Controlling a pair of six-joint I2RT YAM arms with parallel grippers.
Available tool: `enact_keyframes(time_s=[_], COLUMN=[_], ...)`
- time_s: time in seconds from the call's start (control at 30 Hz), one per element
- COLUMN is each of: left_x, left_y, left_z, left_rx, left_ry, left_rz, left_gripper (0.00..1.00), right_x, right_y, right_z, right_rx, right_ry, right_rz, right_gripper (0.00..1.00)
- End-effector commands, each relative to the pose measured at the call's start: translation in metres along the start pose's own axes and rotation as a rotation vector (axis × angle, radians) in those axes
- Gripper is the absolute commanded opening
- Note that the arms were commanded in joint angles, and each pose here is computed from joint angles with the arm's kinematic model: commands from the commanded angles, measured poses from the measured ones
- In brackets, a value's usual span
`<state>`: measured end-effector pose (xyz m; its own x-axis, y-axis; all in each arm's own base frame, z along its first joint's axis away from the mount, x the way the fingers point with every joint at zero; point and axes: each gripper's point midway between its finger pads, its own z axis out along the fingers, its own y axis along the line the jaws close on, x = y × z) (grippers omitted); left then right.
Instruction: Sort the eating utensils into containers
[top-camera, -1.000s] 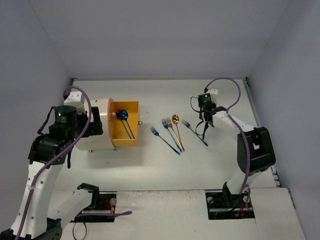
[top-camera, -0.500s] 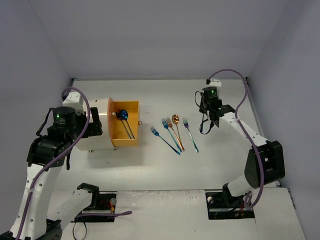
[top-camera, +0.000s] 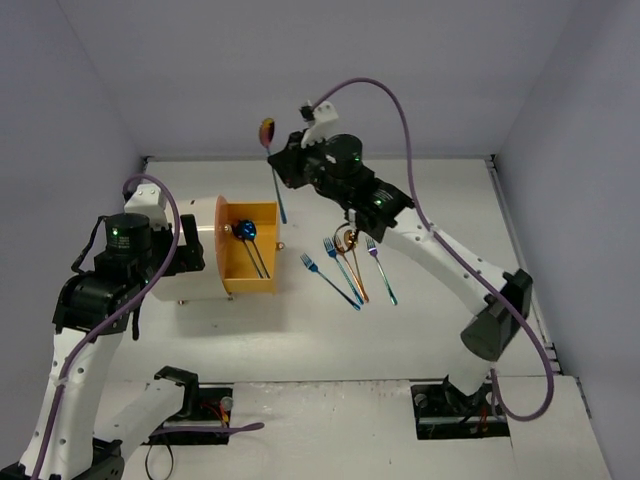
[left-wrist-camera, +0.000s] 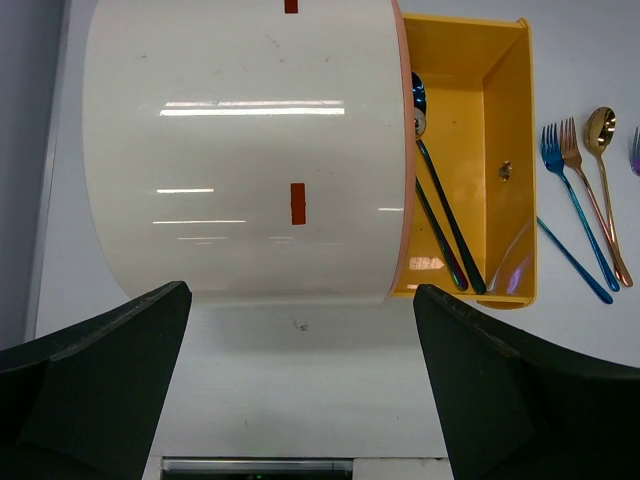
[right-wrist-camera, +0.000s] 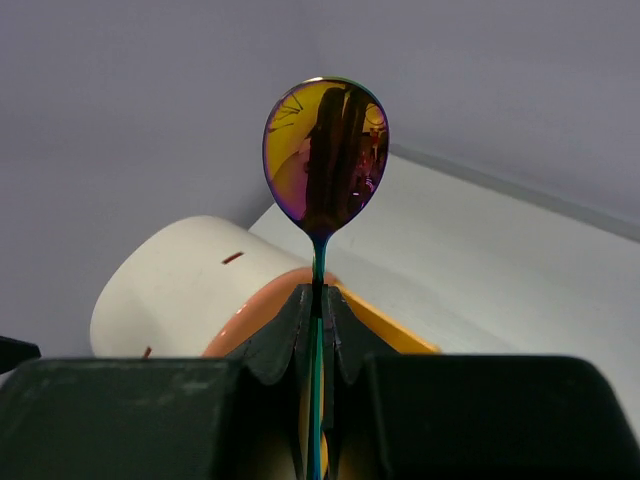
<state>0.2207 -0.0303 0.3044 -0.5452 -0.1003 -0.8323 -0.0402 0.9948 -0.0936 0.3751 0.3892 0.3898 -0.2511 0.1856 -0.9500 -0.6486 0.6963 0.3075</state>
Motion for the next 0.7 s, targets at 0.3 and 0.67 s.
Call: enact_keyframes(time_s=[0.3, 0.67], left_x=[-0.022, -0.022], left_y=[-0.008, -0.010], left_z=[-0.013, -0.008], left_rx=[0.040, 0.039], left_ry=[-0.069, -0.056], left_rz=[-0.045, -0.041], left_gripper=[0.93, 0.93], right_x=[0.098, 0.115], right_y=[0.055, 0.042], right_z=[0.061, 0.033], right_rx=[-0.069, -0.058], right_ry=[0.092, 0.154], right_rz=[0.011, -0.082], right_gripper=[0.00, 0.25])
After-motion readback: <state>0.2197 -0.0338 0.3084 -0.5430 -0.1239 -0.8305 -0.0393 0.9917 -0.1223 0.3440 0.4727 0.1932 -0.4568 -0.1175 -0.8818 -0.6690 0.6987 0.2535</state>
